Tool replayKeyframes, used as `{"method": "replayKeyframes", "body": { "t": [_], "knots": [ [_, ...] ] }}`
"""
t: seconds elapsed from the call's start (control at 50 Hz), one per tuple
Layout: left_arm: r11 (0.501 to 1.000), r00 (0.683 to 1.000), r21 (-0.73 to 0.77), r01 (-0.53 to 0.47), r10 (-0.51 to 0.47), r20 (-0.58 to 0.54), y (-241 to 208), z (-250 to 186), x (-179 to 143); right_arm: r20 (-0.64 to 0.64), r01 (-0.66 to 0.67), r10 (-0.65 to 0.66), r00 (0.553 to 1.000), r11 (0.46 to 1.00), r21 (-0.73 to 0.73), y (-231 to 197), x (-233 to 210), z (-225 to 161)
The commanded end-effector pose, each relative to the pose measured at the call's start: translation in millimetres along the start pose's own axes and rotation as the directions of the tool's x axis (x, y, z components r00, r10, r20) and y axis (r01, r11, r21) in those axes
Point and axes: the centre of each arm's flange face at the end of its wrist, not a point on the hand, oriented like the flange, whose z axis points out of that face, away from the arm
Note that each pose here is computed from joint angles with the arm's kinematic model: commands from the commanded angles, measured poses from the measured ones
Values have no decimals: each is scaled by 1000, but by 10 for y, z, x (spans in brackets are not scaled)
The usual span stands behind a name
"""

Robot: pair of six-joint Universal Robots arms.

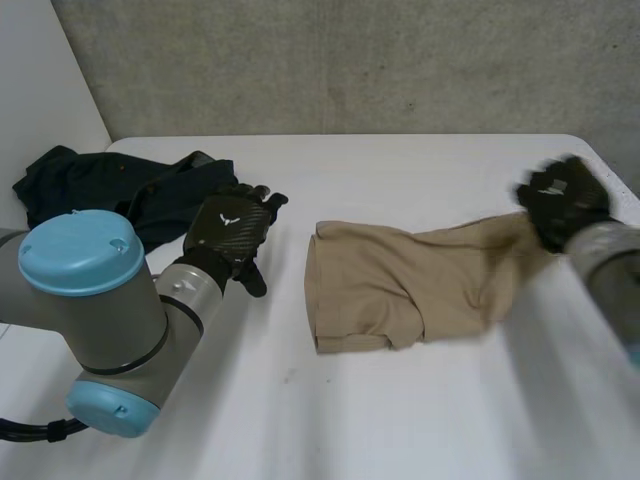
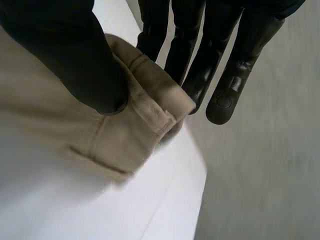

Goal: Fold the laundry.

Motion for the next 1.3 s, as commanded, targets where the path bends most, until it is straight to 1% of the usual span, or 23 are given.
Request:
{"method": "replayKeyframes", "body": {
  "t": [0.02,0.04,0.08,0.12,0.18,0.22,0.3,0.34,0.38,0.4,0.44,0.46,0.5,0.54,0.6,0.66,0.7,0.76,0.92,1.06,1.12,1.2,1.3],
  "knots": [
    [1000,1000,23,0,0,13,-78,-7,-35,153,120,-187,970,924,364,-996,-684,-304],
    [1000,1000,25,0,0,16,-87,-8,-44,214,119,-229,950,895,430,-1102,-927,-387],
    [999,1000,37,1,-2,23,-127,-7,-67,264,118,-276,924,864,490,-1194,-1167,-487],
    [999,1000,43,1,-2,26,-146,-7,-78,328,110,-339,882,824,556,-1281,-1491,-641],
    [999,1000,51,1,-3,30,-178,-1,-88,373,109,-370,851,819,563,-1297,-1681,-747],
    [998,1000,57,1,-3,31,-195,8,-93,382,105,-353,854,836,538,-1287,-1667,-749],
    [997,999,81,1,-4,36,-267,46,-106,406,-6,-191,894,900,436,-1307,-1541,-713],
    [995,999,97,1,-4,37,-315,61,-108,418,-165,4,909,922,350,-1314,-1308,-622],
    [992,999,125,9,-13,37,-401,94,-107,415,-304,167,895,907,290,-1319,-1086,-559],
    [991,999,132,16,-21,34,-418,112,-99,407,-450,335,850,863,231,-1295,-844,-496],
    [986,998,158,47,-51,21,-499,144,-70,397,-553,451,799,810,193,-1271,-685,-451],
    [984,998,165,64,-67,9,-524,148,-38,388,-643,552,738,749,157,-1253,-546,-422],
    [979,995,176,100,-99,-16,-560,171,31,383,-697,617,687,709,107,-1195,-490,-396],
    [973,988,177,150,-142,-57,-555,232,155,365,-712,650,667,699,57,-1103,-451,-355],
    [975,982,141,174,-161,-101,-476,324,340,362,-694,646,672,720,3,-1010,-529,-289],
    [983,979,77,167,-156,-132,-352,383,493,367,-643,618,695,763,-66,-867,-707,-169],
    [987,976,2,160,-158,-149,-193,467,597,373,-598,590,716,794,-109,-776,-821,-83],
    [984,975,-104,144,-159,-154,55,547,678,385,-565,575,722,811,-151,-684,-940,6],
    [962,980,-253,107,-144,-135,465,569,726,411,-485,547,729,837,-254,-434,-1222,183],
    [958,986,-286,-3,-44,-158,524,514,710,387,-401,470,793,882,-248,-314,-1187,241],
    [961,986,-275,-18,-29,-165,479,499,701,370,-410,468,802,883,-229,-370,-1121,228],
    [977,986,-211,-10,-25,-163,194,460,647,329,-475,501,800,865,-162,-524,-923,198],
    [996,986,-85,19,-33,-163,-367,301,499,246,-611,612,752,787,-89,-584,-638,124]
  ]
}}
